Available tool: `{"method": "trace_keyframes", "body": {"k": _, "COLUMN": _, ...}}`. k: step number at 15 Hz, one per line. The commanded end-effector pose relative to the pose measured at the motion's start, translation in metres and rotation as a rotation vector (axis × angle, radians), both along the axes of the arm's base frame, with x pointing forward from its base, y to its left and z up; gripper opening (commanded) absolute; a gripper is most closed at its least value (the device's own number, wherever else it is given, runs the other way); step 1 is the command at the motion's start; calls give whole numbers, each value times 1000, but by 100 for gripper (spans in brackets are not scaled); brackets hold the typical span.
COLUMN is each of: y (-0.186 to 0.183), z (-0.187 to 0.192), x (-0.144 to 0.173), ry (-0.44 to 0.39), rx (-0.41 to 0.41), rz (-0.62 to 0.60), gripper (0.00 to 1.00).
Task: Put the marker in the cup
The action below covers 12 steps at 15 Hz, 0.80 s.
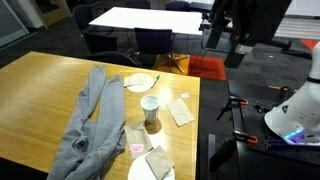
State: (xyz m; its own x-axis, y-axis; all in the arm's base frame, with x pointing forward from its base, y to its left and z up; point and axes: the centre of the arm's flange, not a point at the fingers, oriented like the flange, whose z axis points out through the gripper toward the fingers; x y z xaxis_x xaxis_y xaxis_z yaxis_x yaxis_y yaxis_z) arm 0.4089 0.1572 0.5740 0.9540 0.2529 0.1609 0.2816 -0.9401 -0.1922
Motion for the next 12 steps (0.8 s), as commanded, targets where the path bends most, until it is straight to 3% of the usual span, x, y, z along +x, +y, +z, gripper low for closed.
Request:
{"method": "trace_keyframes", "body": {"k": 1, "y": 0, "z": 0, "x": 0, "ry": 0, "rx": 0, "rz": 0, "gripper": 100}}
{"method": "trace_keyframes", "body": {"k": 12, "y": -3, "z": 0, "x": 10, "ry": -11, "rx": 3, "rz": -36, "gripper": 100}}
